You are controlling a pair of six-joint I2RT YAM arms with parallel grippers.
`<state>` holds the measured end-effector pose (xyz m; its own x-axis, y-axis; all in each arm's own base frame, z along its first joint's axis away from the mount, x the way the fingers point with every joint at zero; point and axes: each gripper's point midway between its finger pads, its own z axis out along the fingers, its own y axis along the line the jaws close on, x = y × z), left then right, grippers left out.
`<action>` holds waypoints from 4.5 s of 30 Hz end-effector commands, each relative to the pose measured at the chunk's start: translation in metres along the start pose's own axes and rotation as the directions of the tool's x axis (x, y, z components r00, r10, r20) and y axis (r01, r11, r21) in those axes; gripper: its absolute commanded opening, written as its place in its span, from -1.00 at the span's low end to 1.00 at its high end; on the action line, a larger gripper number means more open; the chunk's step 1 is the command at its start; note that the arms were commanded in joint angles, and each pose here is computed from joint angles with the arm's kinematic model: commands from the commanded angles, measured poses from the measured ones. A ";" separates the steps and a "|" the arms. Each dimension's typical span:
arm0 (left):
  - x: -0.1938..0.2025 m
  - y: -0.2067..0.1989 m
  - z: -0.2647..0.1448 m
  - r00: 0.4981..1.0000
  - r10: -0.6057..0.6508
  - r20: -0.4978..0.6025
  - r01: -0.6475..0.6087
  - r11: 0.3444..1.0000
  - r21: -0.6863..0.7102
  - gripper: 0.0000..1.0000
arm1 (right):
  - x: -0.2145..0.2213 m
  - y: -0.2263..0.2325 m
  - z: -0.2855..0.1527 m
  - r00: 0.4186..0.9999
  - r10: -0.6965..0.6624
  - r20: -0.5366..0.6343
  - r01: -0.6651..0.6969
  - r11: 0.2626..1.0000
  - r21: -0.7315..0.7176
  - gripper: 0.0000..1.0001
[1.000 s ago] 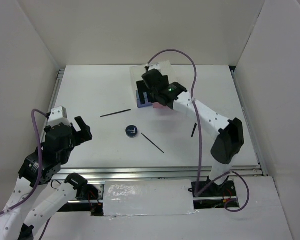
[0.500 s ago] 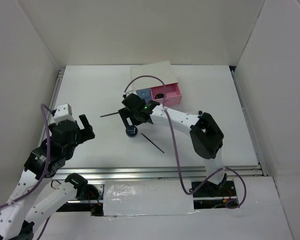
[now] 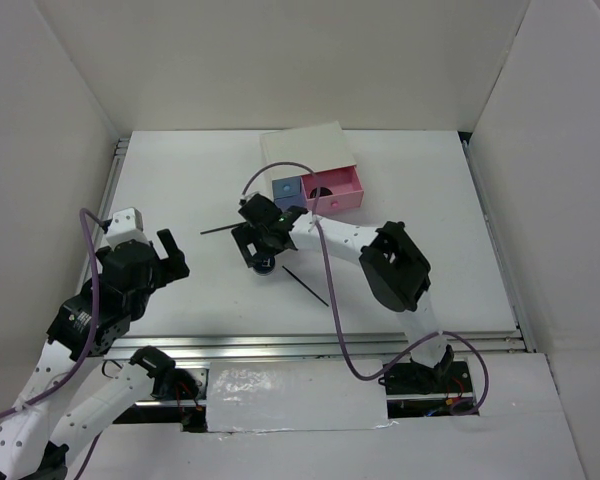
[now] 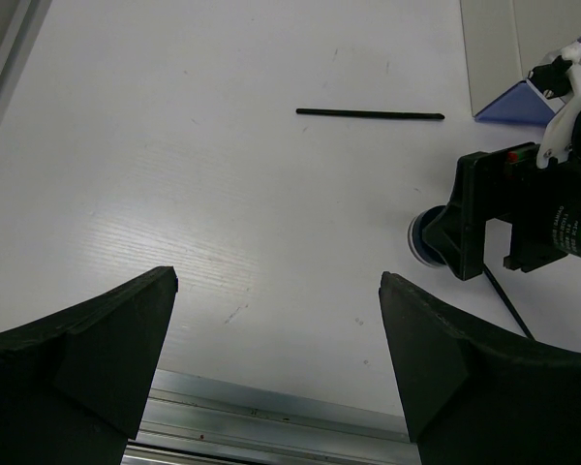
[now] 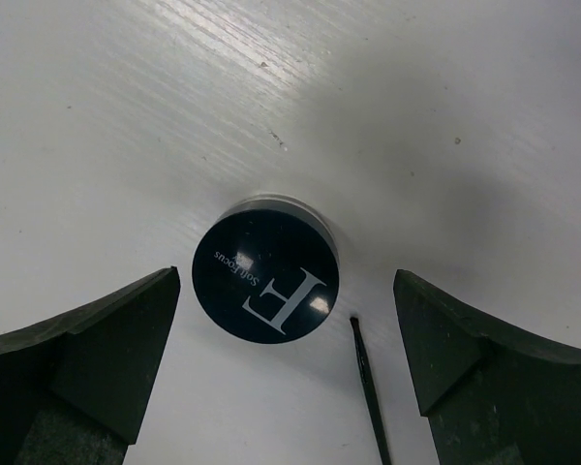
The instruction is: Organize the makeup
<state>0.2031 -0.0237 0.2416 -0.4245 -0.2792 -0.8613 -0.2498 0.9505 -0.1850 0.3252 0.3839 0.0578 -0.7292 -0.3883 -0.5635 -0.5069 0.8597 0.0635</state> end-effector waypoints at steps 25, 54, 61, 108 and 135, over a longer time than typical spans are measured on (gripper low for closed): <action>-0.010 -0.002 -0.002 0.999 -0.005 0.038 0.004 1.000 0.018 0.99 | -0.075 0.012 -0.071 0.971 -0.007 0.239 0.009 1.000 -0.010 0.00; -0.009 -0.003 -0.002 0.999 -0.003 0.034 0.002 1.000 0.021 0.99 | -0.109 -0.189 -0.097 0.947 0.234 0.221 -0.285 0.928 0.240 0.20; -0.010 -0.003 -0.003 0.999 -0.007 0.040 0.006 1.000 0.024 0.99 | -0.113 -0.192 -0.088 0.951 0.231 0.206 -0.280 0.926 0.254 0.64; -0.012 -0.002 -0.005 0.999 -0.014 0.051 0.013 0.999 0.035 0.99 | -0.093 -0.241 -0.065 0.571 0.649 0.502 -0.748 0.664 -0.008 -1.00; -0.008 -0.008 0.000 1.000 0.016 0.025 -0.017 0.999 0.045 0.99 | -0.127 -0.245 -0.055 0.521 0.725 0.451 -0.733 0.650 -0.200 -1.00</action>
<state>0.2034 -0.0288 0.2421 -0.4346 -0.2625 -0.8615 -0.2126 0.9594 -0.1851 0.5246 0.2022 0.1299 -0.5734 0.5418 -0.6146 0.1733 0.8133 0.5554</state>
